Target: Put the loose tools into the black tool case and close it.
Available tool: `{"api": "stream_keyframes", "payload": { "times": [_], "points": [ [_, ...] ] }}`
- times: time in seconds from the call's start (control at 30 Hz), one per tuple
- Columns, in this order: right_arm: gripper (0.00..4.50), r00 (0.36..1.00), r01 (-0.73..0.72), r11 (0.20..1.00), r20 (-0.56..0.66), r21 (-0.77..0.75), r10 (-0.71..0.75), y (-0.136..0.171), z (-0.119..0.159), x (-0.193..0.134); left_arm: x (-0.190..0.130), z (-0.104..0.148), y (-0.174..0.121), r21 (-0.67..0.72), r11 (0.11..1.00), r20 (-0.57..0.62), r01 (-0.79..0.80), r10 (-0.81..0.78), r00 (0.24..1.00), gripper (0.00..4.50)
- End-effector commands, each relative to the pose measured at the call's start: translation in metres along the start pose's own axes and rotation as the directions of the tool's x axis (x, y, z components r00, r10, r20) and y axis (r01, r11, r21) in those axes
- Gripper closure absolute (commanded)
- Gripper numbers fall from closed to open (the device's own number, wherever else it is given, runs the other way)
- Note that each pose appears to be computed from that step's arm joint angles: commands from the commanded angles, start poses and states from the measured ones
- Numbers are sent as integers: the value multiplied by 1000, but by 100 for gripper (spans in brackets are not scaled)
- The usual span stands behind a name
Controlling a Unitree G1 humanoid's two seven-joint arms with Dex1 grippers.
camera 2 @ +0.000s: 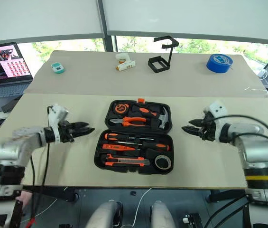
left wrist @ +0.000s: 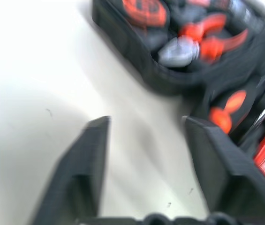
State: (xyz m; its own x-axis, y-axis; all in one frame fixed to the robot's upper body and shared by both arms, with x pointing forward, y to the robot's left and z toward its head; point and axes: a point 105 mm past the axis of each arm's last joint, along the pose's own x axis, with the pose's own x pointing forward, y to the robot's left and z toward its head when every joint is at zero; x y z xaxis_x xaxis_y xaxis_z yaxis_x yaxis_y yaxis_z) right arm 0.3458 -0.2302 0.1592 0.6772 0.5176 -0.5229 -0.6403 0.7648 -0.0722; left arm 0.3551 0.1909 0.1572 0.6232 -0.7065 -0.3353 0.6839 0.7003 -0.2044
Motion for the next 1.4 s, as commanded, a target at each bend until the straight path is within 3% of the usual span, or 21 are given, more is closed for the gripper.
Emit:
{"api": "stream_keyframes", "payload": {
  "times": [0.03,0.2,0.33,0.47,0.67,0.7,0.77,0.93,1.1,1.2,1.3,1.4],
  "points": [
    [31,997,-68,982,-29,175,74,15,21,4,12,17,-7,-90,996,-57,-17,12,998,9],
    [31,995,8,954,-98,301,23,9,35,23,39,23,-7,-144,985,-117,-90,73,990,9],
    [31,989,76,956,-141,283,-37,0,38,36,51,15,-3,-136,981,-174,-142,117,978,9],
    [31,988,78,959,-147,271,-38,0,41,45,54,17,2,-116,979,-148,-168,150,978,9],
    [31,974,111,963,-220,246,-56,-1,26,56,57,8,-3,-158,976,-169,-150,123,978,9],
    [82,972,112,963,-228,245,-55,-1,23,58,57,7,-3,-162,976,-171,-149,121,978,33],
    [125,965,138,960,-250,245,-75,-3,18,61,57,6,-1,-171,973,-172,-154,125,977,76],
    [306,949,162,947,-308,278,-72,-1,5,67,59,1,3,-191,967,-178,-167,133,975,270],
    [450,932,147,917,-361,370,-3,9,-6,70,63,-4,2,-210,968,-161,-141,108,981,449],
    [450,955,130,911,-296,392,-9,8,5,74,63,-4,2,-234,966,-99,-111,90,991,449],
    [450,995,14,934,-96,356,21,13,33,77,58,5,-1,-218,975,37,-51,61,997,449],
    [450,996,-67,994,64,84,62,25,52,67,43,19,-6,-161,987,221,21,16,975,449]
  ]
}}
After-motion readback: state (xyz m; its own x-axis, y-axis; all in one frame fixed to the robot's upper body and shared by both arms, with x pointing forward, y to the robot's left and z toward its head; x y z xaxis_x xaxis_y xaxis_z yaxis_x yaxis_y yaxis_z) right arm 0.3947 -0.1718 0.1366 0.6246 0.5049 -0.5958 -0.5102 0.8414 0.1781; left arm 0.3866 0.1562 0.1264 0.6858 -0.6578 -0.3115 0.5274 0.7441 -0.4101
